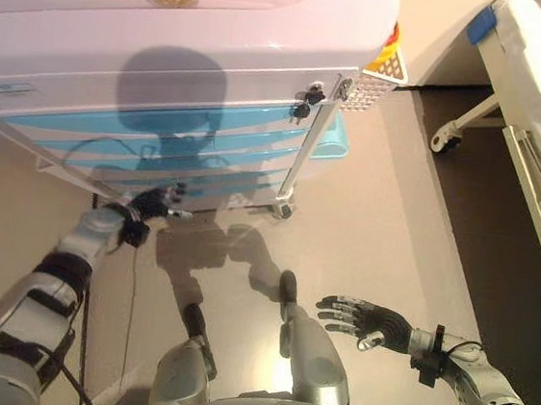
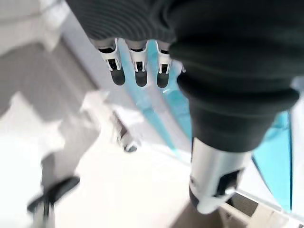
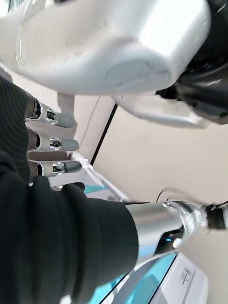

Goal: Open the drawer and pick up the medicine

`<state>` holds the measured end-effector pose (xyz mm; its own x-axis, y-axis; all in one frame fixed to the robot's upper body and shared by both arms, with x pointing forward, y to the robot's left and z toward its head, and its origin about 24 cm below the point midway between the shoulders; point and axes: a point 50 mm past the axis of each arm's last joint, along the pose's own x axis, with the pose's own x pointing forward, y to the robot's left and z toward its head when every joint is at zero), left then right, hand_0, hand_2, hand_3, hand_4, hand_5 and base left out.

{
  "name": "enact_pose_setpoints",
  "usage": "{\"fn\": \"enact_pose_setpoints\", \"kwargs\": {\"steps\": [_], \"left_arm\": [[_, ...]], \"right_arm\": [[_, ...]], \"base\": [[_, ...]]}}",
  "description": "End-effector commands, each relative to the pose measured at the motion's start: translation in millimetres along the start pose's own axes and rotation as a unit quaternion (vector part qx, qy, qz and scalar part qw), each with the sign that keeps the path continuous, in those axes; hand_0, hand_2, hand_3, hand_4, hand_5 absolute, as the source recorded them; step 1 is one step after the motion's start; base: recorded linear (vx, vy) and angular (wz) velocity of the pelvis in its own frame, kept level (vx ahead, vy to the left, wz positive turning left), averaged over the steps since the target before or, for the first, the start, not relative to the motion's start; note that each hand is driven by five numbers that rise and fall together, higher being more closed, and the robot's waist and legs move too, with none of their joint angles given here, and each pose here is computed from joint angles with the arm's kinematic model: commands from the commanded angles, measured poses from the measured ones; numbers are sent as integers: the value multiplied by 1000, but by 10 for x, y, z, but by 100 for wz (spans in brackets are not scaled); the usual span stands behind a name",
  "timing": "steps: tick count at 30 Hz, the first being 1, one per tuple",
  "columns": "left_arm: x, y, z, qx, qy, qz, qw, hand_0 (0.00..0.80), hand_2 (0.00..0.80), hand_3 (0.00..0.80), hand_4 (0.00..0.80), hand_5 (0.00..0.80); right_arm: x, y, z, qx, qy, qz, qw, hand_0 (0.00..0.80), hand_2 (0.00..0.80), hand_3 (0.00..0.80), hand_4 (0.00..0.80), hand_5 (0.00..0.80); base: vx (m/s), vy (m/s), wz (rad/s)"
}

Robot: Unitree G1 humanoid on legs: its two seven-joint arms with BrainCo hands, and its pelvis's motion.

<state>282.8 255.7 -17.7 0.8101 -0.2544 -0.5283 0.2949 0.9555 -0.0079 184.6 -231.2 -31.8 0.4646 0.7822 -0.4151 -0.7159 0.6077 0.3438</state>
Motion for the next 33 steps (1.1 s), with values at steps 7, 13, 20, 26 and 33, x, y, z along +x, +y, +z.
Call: {"fn": "enact_pose_setpoints", "kwargs": {"steps": [7, 13, 20, 26, 33], "left_arm": [[-277, -367, -946, -141, 91, -44, 985, 0, 0, 0, 0, 0], [-405, -681, -1369, -197, 137, -47, 970, 0, 0, 0, 0, 0], [-484, -898, -1609, -250, 157, -49, 954, 0, 0, 0, 0, 0], [-504, -1047, -1707, -288, 161, -60, 942, 0, 0, 0, 0, 0], [-509, -1147, -1768, -323, 161, -63, 931, 0, 0, 0, 0, 0]], "right_arm": [[166, 127, -180, 47, -1, -10, 999, 0, 0, 0, 0, 0], [444, 261, -431, 150, -10, -39, 988, 0, 0, 0, 0, 0], [640, 394, -703, 226, -5, -61, 972, 0, 0, 0, 0, 0], [649, 413, -871, 283, -2, -96, 954, 0, 0, 0, 0, 0], [662, 444, -944, 303, -13, -103, 947, 0, 0, 0, 0, 0]], "base": [[60, -58, 16], [34, -40, 16], [-8, -26, 13], [-11, 0, 4], [0, 0, 0]]}}
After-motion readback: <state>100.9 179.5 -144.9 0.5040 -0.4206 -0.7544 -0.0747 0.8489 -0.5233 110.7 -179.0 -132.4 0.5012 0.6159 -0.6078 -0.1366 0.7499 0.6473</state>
